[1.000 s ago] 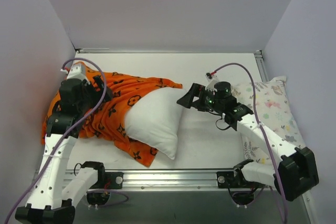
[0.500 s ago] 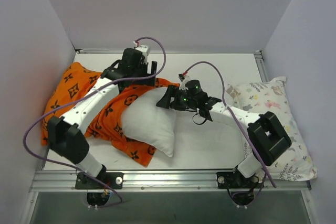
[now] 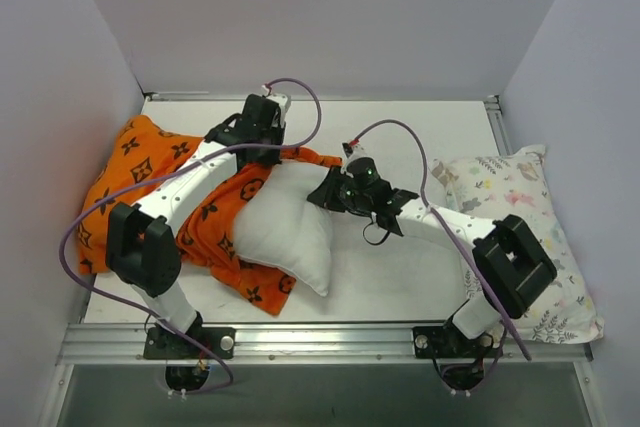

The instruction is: Remove the pillowcase from the pillow

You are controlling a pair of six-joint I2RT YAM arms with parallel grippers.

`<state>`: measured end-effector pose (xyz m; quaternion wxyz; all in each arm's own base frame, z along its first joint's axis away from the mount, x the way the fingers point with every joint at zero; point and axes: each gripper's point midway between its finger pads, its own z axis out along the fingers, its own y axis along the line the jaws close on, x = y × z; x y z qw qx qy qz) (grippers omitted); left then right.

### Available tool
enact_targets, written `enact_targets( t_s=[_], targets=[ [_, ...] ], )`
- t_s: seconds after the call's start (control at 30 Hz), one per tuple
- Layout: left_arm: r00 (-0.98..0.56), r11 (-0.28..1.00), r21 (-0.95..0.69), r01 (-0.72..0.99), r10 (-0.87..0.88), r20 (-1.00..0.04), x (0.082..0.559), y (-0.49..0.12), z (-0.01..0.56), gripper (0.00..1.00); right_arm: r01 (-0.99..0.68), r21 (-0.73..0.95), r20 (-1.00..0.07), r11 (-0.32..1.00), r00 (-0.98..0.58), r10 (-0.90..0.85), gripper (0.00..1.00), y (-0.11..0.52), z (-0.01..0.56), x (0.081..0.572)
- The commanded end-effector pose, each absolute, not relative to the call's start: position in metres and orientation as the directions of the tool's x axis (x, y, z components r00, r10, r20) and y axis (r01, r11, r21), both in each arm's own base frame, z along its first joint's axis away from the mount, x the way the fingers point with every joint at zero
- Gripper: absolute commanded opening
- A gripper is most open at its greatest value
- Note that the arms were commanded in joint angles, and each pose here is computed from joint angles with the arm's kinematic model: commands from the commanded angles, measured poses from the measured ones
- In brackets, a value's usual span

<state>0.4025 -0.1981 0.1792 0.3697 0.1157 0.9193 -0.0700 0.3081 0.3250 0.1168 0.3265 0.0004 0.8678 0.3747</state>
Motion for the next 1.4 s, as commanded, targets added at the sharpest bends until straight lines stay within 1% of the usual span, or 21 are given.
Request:
enact_targets(
  t_s=[0.0,0.1,0.2,0.23,0.43,0.53,0.7,0.77,0.8,0.83,0.87,0.9,0.93,0.97,1.0,1.03,1.07,1.13,1.17,1.33,1.37],
  targets=[
    [-0.705,0.993,0.042,0.108,0.106,-0.701,0.418,-0.154,0.188,0.0,-0.087,0.434,-0.569,0.897,-0.798,0.198,0.0,0.259,0.072,0.293],
    [-0.695,0.997,0.046,-0.055,-0.005,-0.719,0.433,-0.108,0.194,0.0,-0.051,0.403,-0.6,0.914,-0.768,0.222,0.0,0.233,0.082,0.291],
    [-0.673,0.977,0.047,-0.208,-0.108,-0.731,0.44,-0.06,0.195,0.0,-0.007,0.431,-0.617,0.902,-0.732,0.289,0.0,0.2,0.105,0.289],
    [-0.663,0.968,0.048,-0.245,-0.131,-0.737,0.442,-0.049,0.196,0.0,0.013,0.425,-0.616,0.905,-0.728,0.3,0.0,0.192,0.102,0.292],
    [-0.559,0.888,-0.022,-0.459,-0.308,-0.77,0.436,0.022,0.201,0.0,0.066,0.444,-0.655,0.893,-0.657,0.374,0.0,0.136,0.154,0.29],
    [-0.548,0.89,-0.065,-0.451,-0.334,-0.767,0.436,0.026,0.204,0.0,0.091,0.462,-0.659,0.882,-0.63,0.41,0.0,0.116,0.175,0.295],
    [-0.585,0.957,-0.144,-0.25,-0.268,-0.766,0.44,-0.03,0.214,0.0,0.083,0.455,-0.644,0.887,-0.657,0.392,0.0,0.121,0.175,0.305],
    [-0.585,0.978,-0.129,-0.161,-0.2,-0.786,0.433,-0.062,0.226,0.11,0.063,0.446,-0.647,0.893,-0.667,0.37,0.0,0.124,0.174,0.31],
    [-0.577,0.983,-0.123,-0.138,-0.18,-0.797,0.431,-0.071,0.233,0.39,0.044,0.449,-0.652,0.892,-0.667,0.361,0.0,0.127,0.178,0.31],
    [-0.553,0.984,-0.126,-0.123,-0.174,-0.815,0.425,-0.076,0.246,0.53,0.001,0.463,-0.657,0.886,-0.671,0.344,0.0,0.134,0.184,0.308],
    [-0.546,0.986,-0.134,-0.103,-0.169,-0.82,0.42,-0.086,0.253,0.63,-0.056,0.457,-0.679,0.888,-0.667,0.307,0.15,0.141,0.192,0.306],
    [-0.538,0.985,-0.145,-0.09,-0.171,-0.826,0.416,-0.09,0.258,0.77,-0.131,0.453,-0.694,0.882,-0.672,0.257,0.25,0.159,0.199,0.298],
    [-0.514,0.984,-0.153,-0.087,-0.176,-0.839,0.409,-0.09,0.27,0.81,-0.163,0.421,-0.703,0.892,-0.68,0.208,0.36,0.164,0.202,0.289],
    [-0.51,0.985,-0.151,-0.08,-0.171,-0.843,0.402,-0.094,0.275,0.84,-0.196,0.381,-0.736,0.904,-0.655,0.169,0.56,0.169,0.214,0.286],
    [-0.502,0.986,-0.144,-0.089,-0.169,-0.848,0.397,-0.092,0.279,0.86,-0.281,0.32,-0.762,0.905,-0.644,0.07,0.65,0.187,0.215,0.269],
    [-0.475,0.985,-0.142,-0.1,-0.173,-0.863,0.388,-0.089,0.291,0.87,-0.287,0.286,-0.788,0.914,-0.614,0.054,0.71,0.186,0.221,0.264],
    [-0.487,0.984,-0.141,-0.113,-0.179,-0.855,0.379,-0.088,0.287,0.88,-0.305,0.279,-0.804,0.911,-0.593,0.047,0.81,0.191,0.226,0.261],
    [-0.469,0.983,-0.159,-0.088,-0.182,-0.864,0.358,-0.094,0.296,0.89,-0.398,0.263,-0.829,0.879,-0.559,-0.005,0.87,0.211,0.225,0.251],
    [-0.487,0.983,-0.149,-0.109,-0.183,-0.854,0.349,-0.094,0.282,0.89,-0.397,0.226,-0.838,0.89,-0.545,-0.03,0.91,0.211,0.222,0.254],
    [-0.508,0.982,-0.16,-0.097,-0.187,-0.841,0.297,-0.109,0.262,0.9,-0.512,0.103,-0.864,0.853,-0.471,-0.178,0.98,0.244,0.22,0.276],
    [-0.499,0.975,-0.189,-0.119,-0.223,-0.837,0.29,-0.109,0.259,0.9,-0.535,0.084,-0.864,0.841,-0.459,-0.206,1.0,0.25,0.219,0.279]
  ],
)
